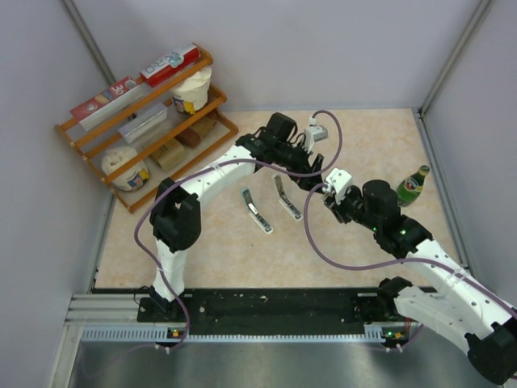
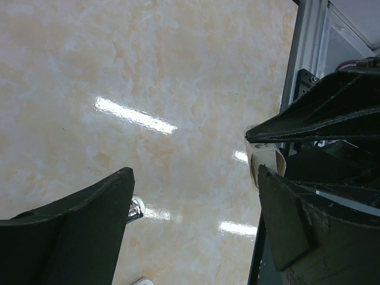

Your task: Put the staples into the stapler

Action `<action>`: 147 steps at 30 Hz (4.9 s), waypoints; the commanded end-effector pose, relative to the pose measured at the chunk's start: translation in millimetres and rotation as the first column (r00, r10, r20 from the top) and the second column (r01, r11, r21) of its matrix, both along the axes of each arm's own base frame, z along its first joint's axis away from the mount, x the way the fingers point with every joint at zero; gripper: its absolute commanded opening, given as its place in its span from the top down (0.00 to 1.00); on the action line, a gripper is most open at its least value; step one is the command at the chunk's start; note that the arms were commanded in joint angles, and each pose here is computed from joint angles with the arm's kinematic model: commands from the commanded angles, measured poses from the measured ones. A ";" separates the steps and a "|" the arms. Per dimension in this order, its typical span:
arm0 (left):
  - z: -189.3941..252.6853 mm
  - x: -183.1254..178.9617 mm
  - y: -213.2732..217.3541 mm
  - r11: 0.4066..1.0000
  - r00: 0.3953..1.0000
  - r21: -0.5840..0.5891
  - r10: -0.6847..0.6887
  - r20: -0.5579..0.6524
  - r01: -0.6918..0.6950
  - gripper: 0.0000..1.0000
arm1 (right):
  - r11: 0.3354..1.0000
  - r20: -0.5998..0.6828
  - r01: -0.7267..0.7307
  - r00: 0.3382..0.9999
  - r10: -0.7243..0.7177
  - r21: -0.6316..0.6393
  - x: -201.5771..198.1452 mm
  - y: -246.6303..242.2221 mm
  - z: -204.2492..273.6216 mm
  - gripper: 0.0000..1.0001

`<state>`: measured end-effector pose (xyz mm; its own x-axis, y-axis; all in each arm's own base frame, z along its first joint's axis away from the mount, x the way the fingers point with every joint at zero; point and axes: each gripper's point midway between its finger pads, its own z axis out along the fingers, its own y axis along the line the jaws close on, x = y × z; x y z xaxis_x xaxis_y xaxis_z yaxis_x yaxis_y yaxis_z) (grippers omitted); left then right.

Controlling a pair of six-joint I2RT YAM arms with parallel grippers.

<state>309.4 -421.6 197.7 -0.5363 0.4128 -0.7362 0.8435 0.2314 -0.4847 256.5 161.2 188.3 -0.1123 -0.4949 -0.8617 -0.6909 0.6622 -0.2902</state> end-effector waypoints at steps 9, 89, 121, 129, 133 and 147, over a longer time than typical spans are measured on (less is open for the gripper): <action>5.4 -10.7 -13.3 0.998 0.998 -0.010 -0.057 0.030 0.057 0.13 | 0.999 0.050 -0.010 0.999 0.008 0.042 2.4 3.8 14.5 0.64; 18.5 -7.4 -3.9 0.988 0.989 -0.123 -0.104 -0.108 0.091 1.00 | 0.990 0.108 0.040 0.994 -0.025 -0.136 11.7 -24.6 -2.6 0.36; 22.0 -19.3 -5.3 0.977 0.972 -0.175 -0.151 -0.182 0.119 1.00 | 0.987 0.233 0.023 0.972 0.016 -0.161 28.1 -24.6 -9.5 0.51; 21.9 -21.0 -6.2 0.976 0.969 -0.181 -0.157 -0.191 0.122 1.00 | 0.986 0.243 0.009 0.970 0.032 -0.167 25.1 -24.6 -10.8 0.62; 21.6 -19.2 -5.8 0.976 0.969 -0.181 -0.153 -0.194 0.118 1.00 | 0.986 0.256 0.006 0.966 0.038 -0.169 22.3 -25.9 -10.0 0.67; 21.8 -15.8 -5.1 0.976 0.969 -0.183 -0.150 -0.198 0.113 0.99 | 0.981 0.247 0.029 0.969 0.019 -0.190 22.8 -33.1 -14.5 0.73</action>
<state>293.3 -426.8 199.0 -0.6686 0.3946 -0.6303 0.7075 0.0764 -0.7026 275.5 132.3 163.6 0.0686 -0.6597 -0.7484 -0.6083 0.5669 -0.5555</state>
